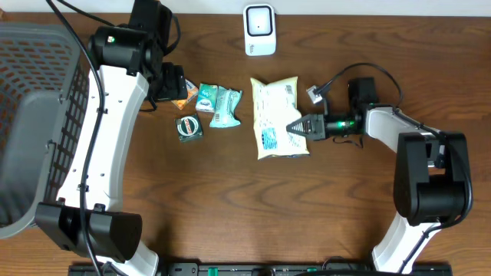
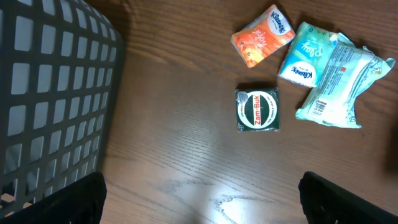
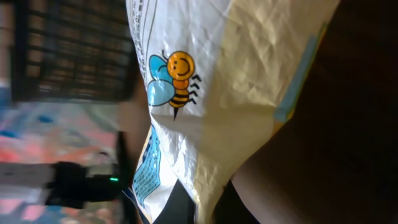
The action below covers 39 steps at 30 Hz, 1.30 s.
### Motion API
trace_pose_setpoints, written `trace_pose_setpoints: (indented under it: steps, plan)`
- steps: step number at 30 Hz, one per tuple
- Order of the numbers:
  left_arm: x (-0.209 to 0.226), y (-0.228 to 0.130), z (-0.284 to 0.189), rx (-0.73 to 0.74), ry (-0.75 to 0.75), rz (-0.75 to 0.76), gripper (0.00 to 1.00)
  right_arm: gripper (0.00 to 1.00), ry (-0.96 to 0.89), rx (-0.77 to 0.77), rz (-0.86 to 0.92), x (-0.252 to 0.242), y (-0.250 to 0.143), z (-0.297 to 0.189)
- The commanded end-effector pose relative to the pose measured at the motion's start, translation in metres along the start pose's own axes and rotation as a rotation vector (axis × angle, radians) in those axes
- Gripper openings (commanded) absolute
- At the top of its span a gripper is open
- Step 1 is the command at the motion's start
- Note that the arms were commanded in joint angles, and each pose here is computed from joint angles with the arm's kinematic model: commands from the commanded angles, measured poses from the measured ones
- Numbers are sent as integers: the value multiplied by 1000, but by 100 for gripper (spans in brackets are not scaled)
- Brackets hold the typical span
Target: Scan the item barcode
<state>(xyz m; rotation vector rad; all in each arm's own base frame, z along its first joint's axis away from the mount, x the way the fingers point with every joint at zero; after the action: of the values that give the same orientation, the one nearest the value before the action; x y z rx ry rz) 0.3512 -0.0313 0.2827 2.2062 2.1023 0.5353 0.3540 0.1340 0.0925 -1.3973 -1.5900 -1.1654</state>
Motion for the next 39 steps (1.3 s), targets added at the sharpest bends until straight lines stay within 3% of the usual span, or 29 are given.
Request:
trace_pose_setpoints:
  steps: [1,5,11,16,39]
  plan:
    - [2,0,3,9,18,12,98,2,163,-21,-97,53,14,-16]
    - [2,0,3,9,18,12,98,2,112,-72,-247,89,25,-27]
    - [2,0,3,9,18,12,98,1,-251,-291,-504,151,34,-52]
    - [2,0,3,9,18,12,98,1,-422,-412,-642,193,25,-56]
    - [1,0,3,8,18,11,98,1,-397,-382,-666,210,11,-36]
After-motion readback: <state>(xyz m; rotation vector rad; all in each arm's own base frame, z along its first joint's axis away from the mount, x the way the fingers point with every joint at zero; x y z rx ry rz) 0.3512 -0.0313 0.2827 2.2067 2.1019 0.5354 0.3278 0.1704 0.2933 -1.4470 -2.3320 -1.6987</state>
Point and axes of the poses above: each gripper's point midway between its finger pads, its own z axis out along the fingers, its own x axis along the line the jaws close on, y = z × x, the point moved 5 cm from there along -z, back along the fingers, and after that the axes turned 14 degrees about z, right-handed, at the moved point
